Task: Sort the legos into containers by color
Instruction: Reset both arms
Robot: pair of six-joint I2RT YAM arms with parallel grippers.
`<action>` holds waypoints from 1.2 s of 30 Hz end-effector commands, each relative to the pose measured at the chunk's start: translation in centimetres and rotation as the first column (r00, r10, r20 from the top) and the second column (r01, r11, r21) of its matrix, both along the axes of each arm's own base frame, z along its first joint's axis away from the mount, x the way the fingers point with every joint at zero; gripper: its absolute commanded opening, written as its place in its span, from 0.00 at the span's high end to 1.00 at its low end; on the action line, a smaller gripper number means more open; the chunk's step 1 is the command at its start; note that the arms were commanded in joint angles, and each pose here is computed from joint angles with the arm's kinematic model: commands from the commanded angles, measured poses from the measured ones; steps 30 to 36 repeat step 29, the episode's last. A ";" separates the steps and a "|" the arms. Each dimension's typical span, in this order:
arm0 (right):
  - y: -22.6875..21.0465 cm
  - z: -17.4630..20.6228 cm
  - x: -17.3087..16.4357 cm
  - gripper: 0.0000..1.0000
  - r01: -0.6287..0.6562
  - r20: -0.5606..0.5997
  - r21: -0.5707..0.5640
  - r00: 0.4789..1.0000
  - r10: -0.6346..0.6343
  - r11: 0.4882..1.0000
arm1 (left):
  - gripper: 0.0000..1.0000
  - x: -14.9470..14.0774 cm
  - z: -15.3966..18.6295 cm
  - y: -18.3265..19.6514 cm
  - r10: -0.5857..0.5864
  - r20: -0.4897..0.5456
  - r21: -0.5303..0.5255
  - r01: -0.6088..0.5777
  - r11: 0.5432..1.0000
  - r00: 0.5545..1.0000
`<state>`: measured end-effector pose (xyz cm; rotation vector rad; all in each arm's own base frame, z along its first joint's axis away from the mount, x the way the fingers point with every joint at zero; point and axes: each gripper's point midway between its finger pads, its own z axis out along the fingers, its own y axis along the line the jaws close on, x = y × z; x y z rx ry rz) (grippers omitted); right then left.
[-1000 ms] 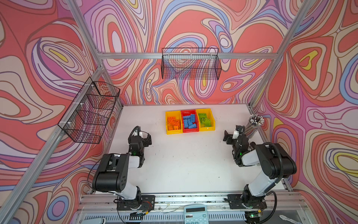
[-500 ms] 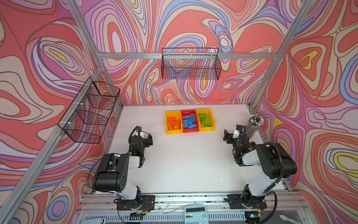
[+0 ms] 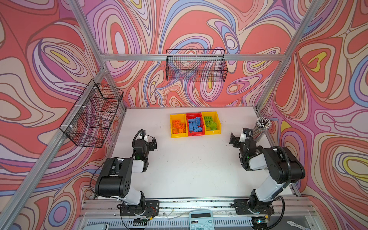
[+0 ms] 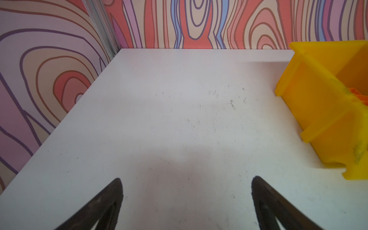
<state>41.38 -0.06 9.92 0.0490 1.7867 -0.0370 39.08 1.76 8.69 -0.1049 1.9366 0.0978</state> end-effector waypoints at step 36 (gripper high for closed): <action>0.0 0.7 0.3 0.02 -0.003 0.025 -0.002 1.000 0.003 1.000 | 0.00 0.1 0.3 0.0 -0.003 0.014 -0.009 0.003 1.000 1.000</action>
